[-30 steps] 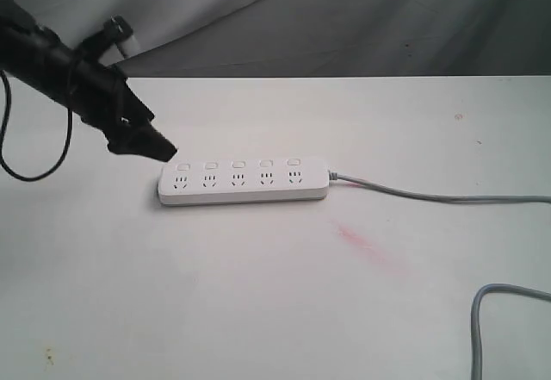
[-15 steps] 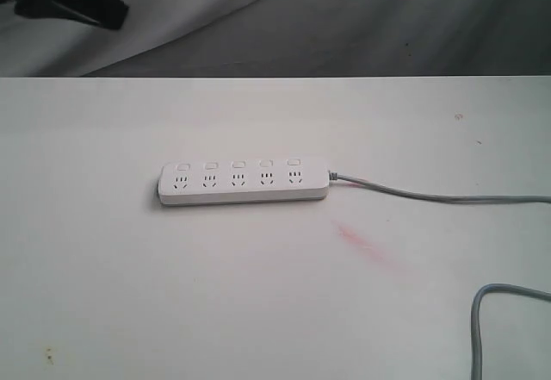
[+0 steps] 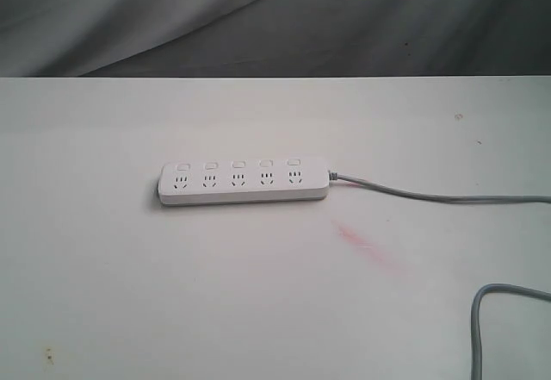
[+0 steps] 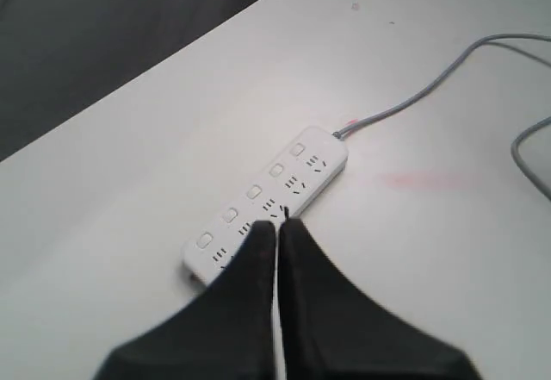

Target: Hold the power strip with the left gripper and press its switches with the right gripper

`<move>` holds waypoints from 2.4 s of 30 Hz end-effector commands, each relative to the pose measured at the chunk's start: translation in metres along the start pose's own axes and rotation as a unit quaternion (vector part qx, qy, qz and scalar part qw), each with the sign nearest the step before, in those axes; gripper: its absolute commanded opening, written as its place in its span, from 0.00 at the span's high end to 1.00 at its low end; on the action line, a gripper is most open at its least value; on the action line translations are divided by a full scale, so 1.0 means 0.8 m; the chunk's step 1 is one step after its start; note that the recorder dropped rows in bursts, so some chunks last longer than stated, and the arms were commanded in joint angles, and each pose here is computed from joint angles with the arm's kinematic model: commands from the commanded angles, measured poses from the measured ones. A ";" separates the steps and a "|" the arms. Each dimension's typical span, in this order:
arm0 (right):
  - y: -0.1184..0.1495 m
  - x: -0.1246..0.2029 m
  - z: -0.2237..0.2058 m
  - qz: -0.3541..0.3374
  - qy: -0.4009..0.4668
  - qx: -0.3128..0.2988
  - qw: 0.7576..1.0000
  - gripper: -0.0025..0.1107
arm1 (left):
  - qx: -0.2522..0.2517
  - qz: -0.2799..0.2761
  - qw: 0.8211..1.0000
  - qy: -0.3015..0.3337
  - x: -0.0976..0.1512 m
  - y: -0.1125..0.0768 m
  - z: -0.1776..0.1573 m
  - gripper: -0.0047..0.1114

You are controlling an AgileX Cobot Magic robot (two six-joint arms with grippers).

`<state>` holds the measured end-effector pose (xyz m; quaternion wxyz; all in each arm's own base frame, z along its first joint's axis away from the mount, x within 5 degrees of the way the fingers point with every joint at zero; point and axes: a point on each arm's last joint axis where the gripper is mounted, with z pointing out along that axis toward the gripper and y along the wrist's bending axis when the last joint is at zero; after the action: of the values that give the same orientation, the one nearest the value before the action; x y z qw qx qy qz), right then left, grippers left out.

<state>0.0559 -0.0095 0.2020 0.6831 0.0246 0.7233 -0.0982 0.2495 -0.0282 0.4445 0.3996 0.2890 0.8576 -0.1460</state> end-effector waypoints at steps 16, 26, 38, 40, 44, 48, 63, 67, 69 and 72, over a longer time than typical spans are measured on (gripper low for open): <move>0.000 0.001 0.000 -0.001 0.001 0.004 1.000 0.98 | -0.328 0.032 0.921 -0.209 0.140 -0.070 -0.079 0.94; 0.000 0.001 0.000 -0.001 0.001 0.004 1.000 0.98 | -0.320 -0.074 0.879 -0.345 0.304 -0.092 0.013 0.94; 0.000 0.001 0.000 -0.001 0.001 0.004 1.000 0.98 | -0.309 -0.041 0.888 -0.337 0.356 -0.113 0.028 0.94; 0.000 0.001 0.000 -0.001 0.001 0.004 1.000 0.98 | -0.296 -0.039 0.903 -0.308 0.363 -0.117 0.033 0.94; 0.000 0.001 0.000 -0.001 0.001 0.004 1.000 0.98 | -0.259 -0.049 0.938 -0.223 0.381 -0.124 0.047 0.94; 0.000 0.001 0.000 -0.001 0.001 0.004 1.000 0.98 | -0.257 -0.049 0.940 -0.220 0.381 -0.124 0.048 0.94; 0.000 0.001 0.000 -0.001 0.001 0.004 1.000 0.98 | -0.257 -0.049 0.940 -0.220 0.381 -0.124 0.048 0.94; 0.000 0.001 0.000 -0.001 0.001 0.004 1.000 0.98 | -0.257 -0.049 0.940 -0.220 0.381 -0.124 0.048 0.94; 0.000 0.001 0.000 -0.001 0.001 0.004 1.000 0.98 | -0.257 -0.049 0.940 -0.220 0.381 -0.124 0.048 0.94; 0.000 0.001 0.000 -0.001 0.001 0.004 1.000 0.98 | -0.257 -0.049 0.940 -0.220 0.381 -0.124 0.048 0.94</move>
<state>0.0559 -0.0095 0.2020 0.6831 0.0246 0.7233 -0.0982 0.0551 -0.0090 0.1884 0.6306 0.0917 0.7707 0.0009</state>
